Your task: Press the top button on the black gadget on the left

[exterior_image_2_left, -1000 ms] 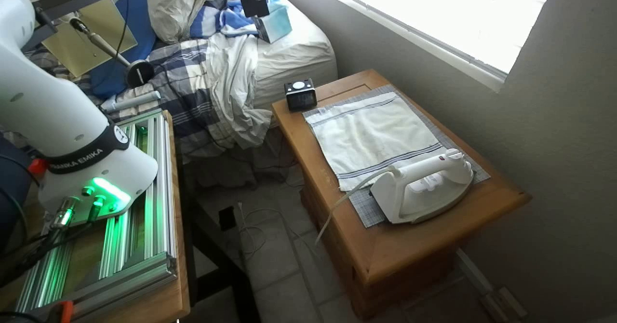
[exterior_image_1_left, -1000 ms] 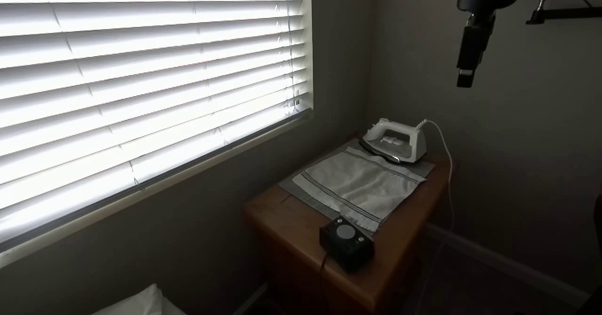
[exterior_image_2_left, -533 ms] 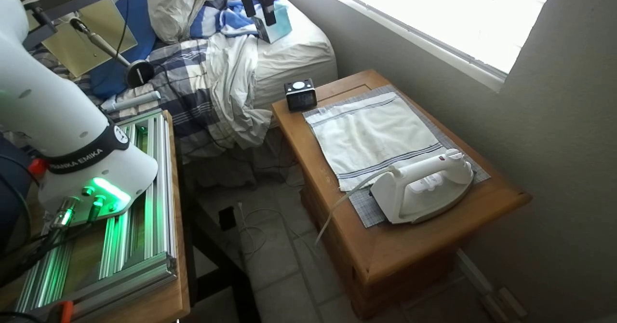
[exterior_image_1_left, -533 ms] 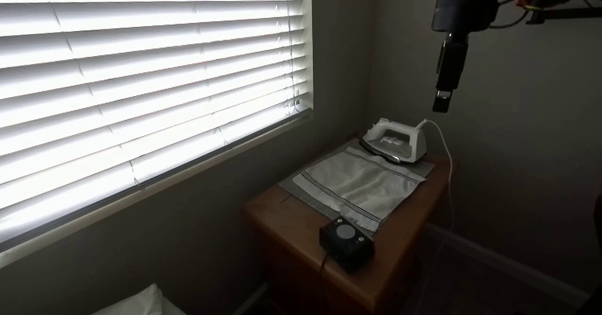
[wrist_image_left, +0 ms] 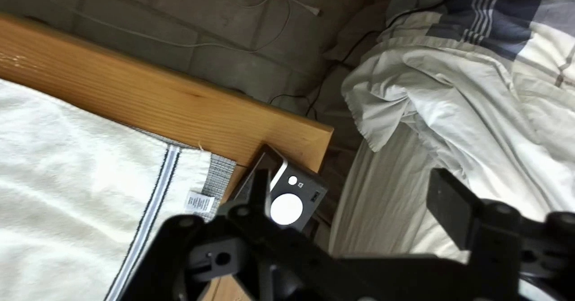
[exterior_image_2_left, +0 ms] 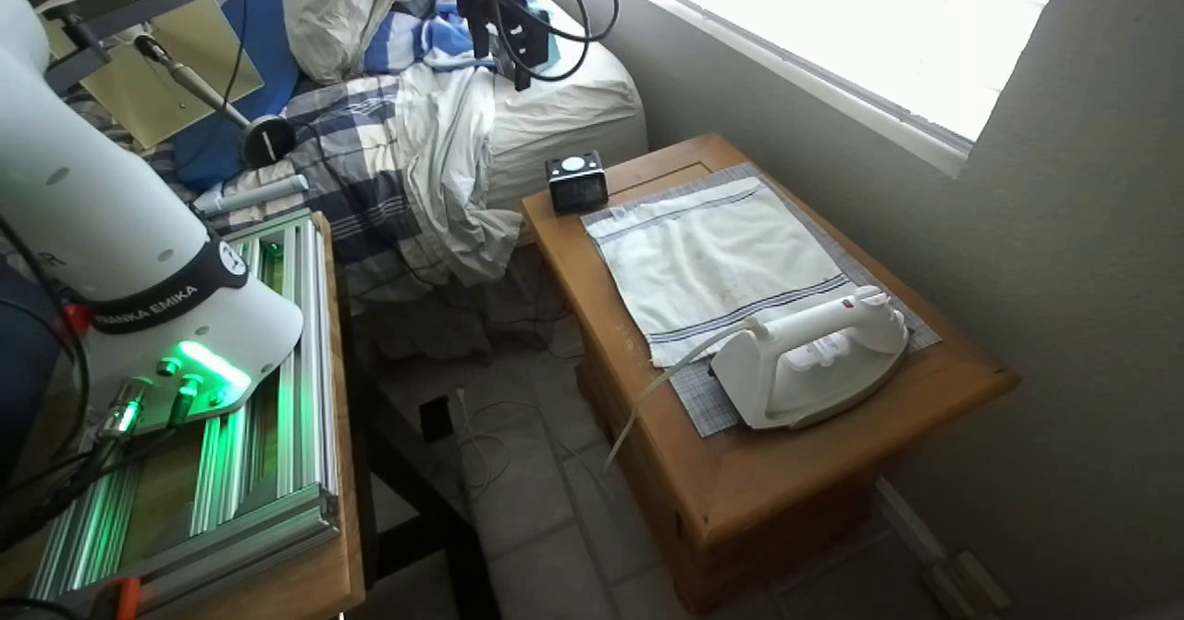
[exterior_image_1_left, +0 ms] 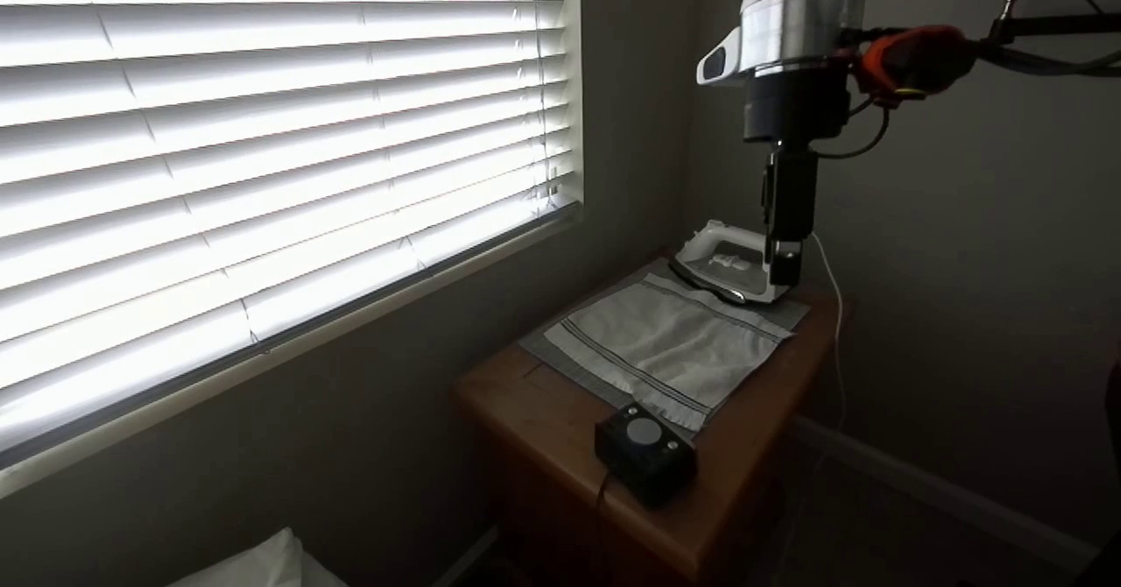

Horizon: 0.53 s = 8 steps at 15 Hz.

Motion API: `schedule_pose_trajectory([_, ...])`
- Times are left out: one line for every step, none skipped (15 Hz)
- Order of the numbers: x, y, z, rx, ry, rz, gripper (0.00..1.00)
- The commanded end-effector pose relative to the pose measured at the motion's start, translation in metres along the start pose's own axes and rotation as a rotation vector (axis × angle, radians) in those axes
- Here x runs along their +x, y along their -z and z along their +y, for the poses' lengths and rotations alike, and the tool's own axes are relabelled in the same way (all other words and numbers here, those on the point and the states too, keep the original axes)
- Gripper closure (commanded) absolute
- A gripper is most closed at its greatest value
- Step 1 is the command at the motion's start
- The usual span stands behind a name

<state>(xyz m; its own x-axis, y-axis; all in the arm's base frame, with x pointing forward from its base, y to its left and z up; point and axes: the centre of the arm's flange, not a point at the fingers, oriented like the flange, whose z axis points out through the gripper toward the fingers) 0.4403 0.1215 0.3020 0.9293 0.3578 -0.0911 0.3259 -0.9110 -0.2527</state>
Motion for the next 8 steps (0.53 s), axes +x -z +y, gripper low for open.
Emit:
schedule_pose_trajectory([0.043, -0.025, 0.01, 0.076, 0.026, -0.069, 0.4])
schedule_pose_trajectory([0.051, -0.033, 0.013, 0.072, 0.028, -0.072, 0.47])
schedule_pose_trajectory([0.059, -0.04, 0.016, 0.069, 0.022, -0.067, 0.55])
schedule_pose_trajectory([0.066, -0.047, 0.019, 0.084, 0.025, -0.075, 0.62])
schedule_pose_trajectory([0.073, -0.055, 0.021, 0.099, 0.027, -0.08, 0.69])
schedule_pose_trajectory([0.08, -0.062, 0.023, 0.105, 0.028, -0.083, 0.76])
schedule_pose_trajectory([0.087, -0.068, 0.027, 0.101, 0.028, -0.084, 0.84])
schedule_pose_trajectory([0.092, -0.075, 0.032, 0.096, 0.02, -0.081, 0.9])
